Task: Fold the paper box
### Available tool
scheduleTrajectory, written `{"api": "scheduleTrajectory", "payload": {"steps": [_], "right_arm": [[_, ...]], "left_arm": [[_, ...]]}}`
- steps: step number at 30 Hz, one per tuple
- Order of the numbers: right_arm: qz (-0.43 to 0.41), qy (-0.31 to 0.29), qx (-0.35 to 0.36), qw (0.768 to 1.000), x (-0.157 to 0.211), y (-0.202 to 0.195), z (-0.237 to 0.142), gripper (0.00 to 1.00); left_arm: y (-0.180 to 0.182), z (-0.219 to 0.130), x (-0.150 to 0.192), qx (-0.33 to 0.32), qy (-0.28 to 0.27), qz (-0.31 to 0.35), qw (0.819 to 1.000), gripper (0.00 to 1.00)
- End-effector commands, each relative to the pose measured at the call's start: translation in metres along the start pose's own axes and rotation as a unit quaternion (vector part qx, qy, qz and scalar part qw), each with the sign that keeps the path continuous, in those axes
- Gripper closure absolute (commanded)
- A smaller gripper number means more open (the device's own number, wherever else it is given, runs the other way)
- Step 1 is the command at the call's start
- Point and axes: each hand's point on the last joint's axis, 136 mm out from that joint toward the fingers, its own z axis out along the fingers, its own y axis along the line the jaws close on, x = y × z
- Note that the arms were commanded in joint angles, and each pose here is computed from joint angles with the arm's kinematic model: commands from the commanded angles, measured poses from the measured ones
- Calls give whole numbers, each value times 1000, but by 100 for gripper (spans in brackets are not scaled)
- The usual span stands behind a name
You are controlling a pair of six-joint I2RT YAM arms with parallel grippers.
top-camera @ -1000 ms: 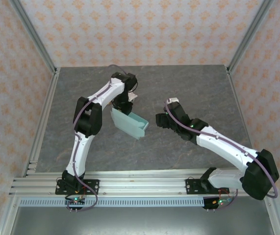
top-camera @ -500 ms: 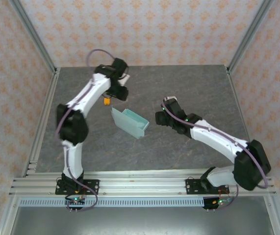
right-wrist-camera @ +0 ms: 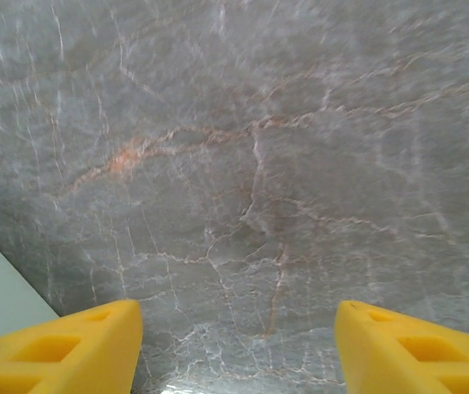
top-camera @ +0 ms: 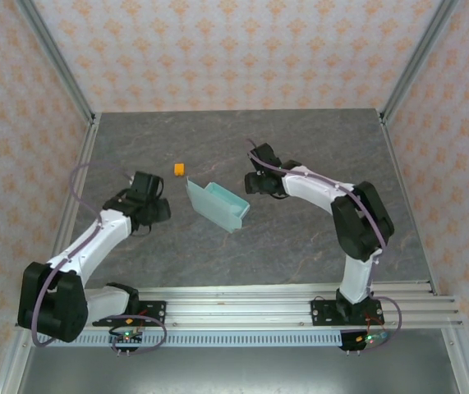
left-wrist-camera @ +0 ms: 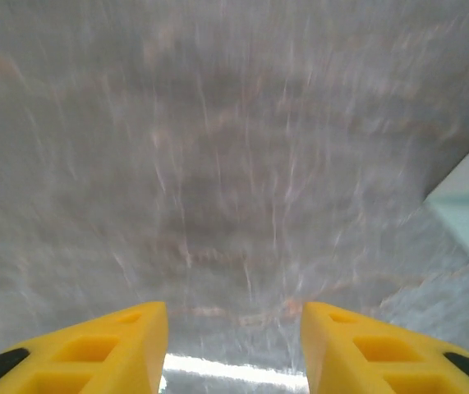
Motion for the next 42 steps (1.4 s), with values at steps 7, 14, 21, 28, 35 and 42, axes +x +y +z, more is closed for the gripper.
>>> {"api": "scheduleTrajectory", "payload": {"steps": [7, 14, 21, 28, 35, 42], "right_arm": [[-32, 74, 3, 997, 32, -4, 12, 40], [-28, 87, -35, 995, 45, 6, 9, 42], [-15, 87, -70, 994, 57, 12, 0, 44], [20, 68, -105, 992, 64, 18, -12, 45], [71, 35, -134, 988, 70, 27, -14, 47], [58, 8, -108, 992, 72, 22, -29, 47]], "left_arm": [[-84, 37, 10, 131, -2, -30, 991, 68], [-101, 55, 1, 134, -4, -24, 991, 71], [-118, 67, -11, 142, -4, -22, 990, 71], [-141, 76, -34, 150, -8, -6, 989, 71], [-173, 92, -58, 164, -1, 23, 986, 69], [-166, 103, -110, 139, -34, 23, 989, 65]]}}
